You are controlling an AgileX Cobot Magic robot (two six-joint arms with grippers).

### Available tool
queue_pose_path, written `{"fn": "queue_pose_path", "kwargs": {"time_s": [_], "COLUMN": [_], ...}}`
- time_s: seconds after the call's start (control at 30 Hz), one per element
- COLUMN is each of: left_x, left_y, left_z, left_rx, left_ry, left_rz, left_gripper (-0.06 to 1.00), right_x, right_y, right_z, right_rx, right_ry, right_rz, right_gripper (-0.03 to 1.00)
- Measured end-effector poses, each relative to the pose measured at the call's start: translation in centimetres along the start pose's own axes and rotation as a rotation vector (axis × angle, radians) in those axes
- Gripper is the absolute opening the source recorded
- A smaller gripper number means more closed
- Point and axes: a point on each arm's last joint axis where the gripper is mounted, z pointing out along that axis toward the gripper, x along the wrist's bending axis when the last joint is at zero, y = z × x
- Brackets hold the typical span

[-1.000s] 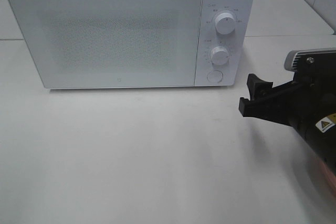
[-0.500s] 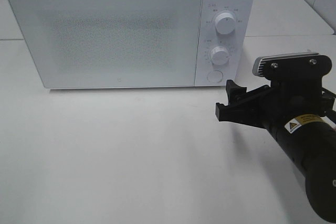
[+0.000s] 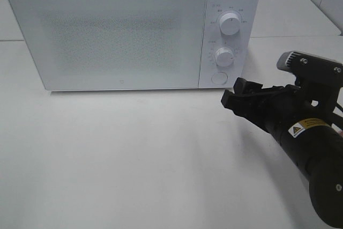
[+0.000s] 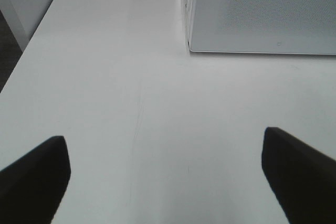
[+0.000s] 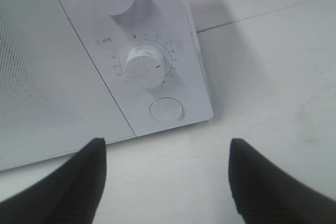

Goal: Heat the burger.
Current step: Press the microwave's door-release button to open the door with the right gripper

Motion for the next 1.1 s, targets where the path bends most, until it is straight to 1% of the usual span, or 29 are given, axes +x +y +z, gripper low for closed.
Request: {"fn": "queue_pose_path", "kwargs": {"time_s": [0.03,0.07,0.1,0.13,0.17,0.2,0.23,0.27,0.3,0.33,0.37,0.4,0.43,0.47,0.5,0.53,0.57,0.6,0.63,0.67,0.7,0.73,0.77,0.8,0.83,0.87,1.1], "left_x": [0.00,0.00,0.00,0.00,0.00,0.00,0.00,0.00,0.00,0.00,0.00,0.00,0.00,0.00,0.00,0.00,0.00,0.00,0.00,0.00,0.00,0.00,0.00,0.00,0.00,0.00,0.00], "left_y": [0.00,0.00,0.00,0.00,0.00,0.00,0.00,0.00,0.00,0.00,0.00,0.00,0.00,0.00,0.00,0.00,0.00,0.00,0.00,0.00,0.00,0.00,0.00,0.00,0.00,0.00,0.00], "left_z": [0.00,0.00,0.00,0.00,0.00,0.00,0.00,0.00,0.00,0.00,0.00,0.00,0.00,0.00,0.00,0.00,0.00,0.00,0.00,0.00,0.00,0.00,0.00,0.00,0.00,0.00,0.00], "left_rx": [0.000,0.000,0.000,0.000,0.000,0.000,0.000,0.000,0.000,0.000,0.000,0.000,0.000,0.000,0.000,0.000,0.000,0.000,0.000,0.000,0.000,0.000,0.000,0.000,0.000,0.000,0.000], "left_ry": [0.000,0.000,0.000,0.000,0.000,0.000,0.000,0.000,0.000,0.000,0.000,0.000,0.000,0.000,0.000,0.000,0.000,0.000,0.000,0.000,0.000,0.000,0.000,0.000,0.000,0.000,0.000], "left_rz": [0.000,0.000,0.000,0.000,0.000,0.000,0.000,0.000,0.000,0.000,0.000,0.000,0.000,0.000,0.000,0.000,0.000,0.000,0.000,0.000,0.000,0.000,0.000,0.000,0.000,0.000,0.000], "left_gripper": [0.90,0.90,0.90,0.90,0.90,0.90,0.90,0.90,0.90,0.90,0.90,0.90,0.90,0.90,0.90,0.90,0.90,0.90,0.90,0.90,0.90,0.90,0.90,0.90,0.90,0.90,0.90], "right_x": [0.00,0.00,0.00,-0.01,-0.01,-0.01,-0.01,-0.01,-0.01,-0.01,-0.01,0.02,0.02,0.03,0.05,0.05,0.13,0.16,0.16,0.18,0.18,0.18,0.17,0.17,0.17,0.17,0.17], "right_y": [0.00,0.00,0.00,0.00,0.00,0.00,-0.01,-0.01,-0.03,-0.04,-0.04,-0.09,-0.09,-0.21,-0.29,-0.29,-0.39,-0.43,-0.43,-0.47,-0.47,-0.47,-0.48,-0.48,-0.48,-0.48,-0.51], "right_z": [0.00,0.00,0.00,0.00,0.00,0.00,0.00,0.00,0.00,0.00,0.00,0.00,0.00,0.00,-0.01,-0.01,-0.01,-0.01,-0.01,-0.02,-0.02,-0.02,-0.02,-0.02,-0.02,-0.02,-0.02], "right_rx": [0.000,0.000,0.000,0.000,0.000,0.000,0.001,0.001,0.003,0.003,0.003,0.010,0.010,0.023,0.032,0.032,0.046,0.052,0.052,0.057,0.057,0.057,0.058,0.058,0.058,0.058,0.061], "right_ry": [0.000,0.000,0.000,-0.001,-0.001,-0.001,-0.001,-0.001,-0.002,-0.002,-0.002,-0.002,-0.002,-0.006,-0.007,-0.007,-0.006,-0.005,-0.005,-0.007,-0.007,-0.009,-0.010,-0.010,-0.011,-0.011,-0.015], "right_rz": [0.103,0.158,0.158,0.257,0.313,0.313,0.414,0.414,0.528,0.584,0.584,0.680,0.680,0.766,0.810,0.810,0.887,0.921,0.921,0.978,0.978,1.022,1.044,1.044,1.072,1.097,1.138], "right_gripper": [0.64,0.61,0.61,0.57,0.55,0.55,0.50,0.50,0.46,0.43,0.43,0.39,0.39,0.33,0.30,0.30,0.26,0.23,0.23,0.18,0.18,0.13,0.09,0.09,0.03,0.02,0.02]}}
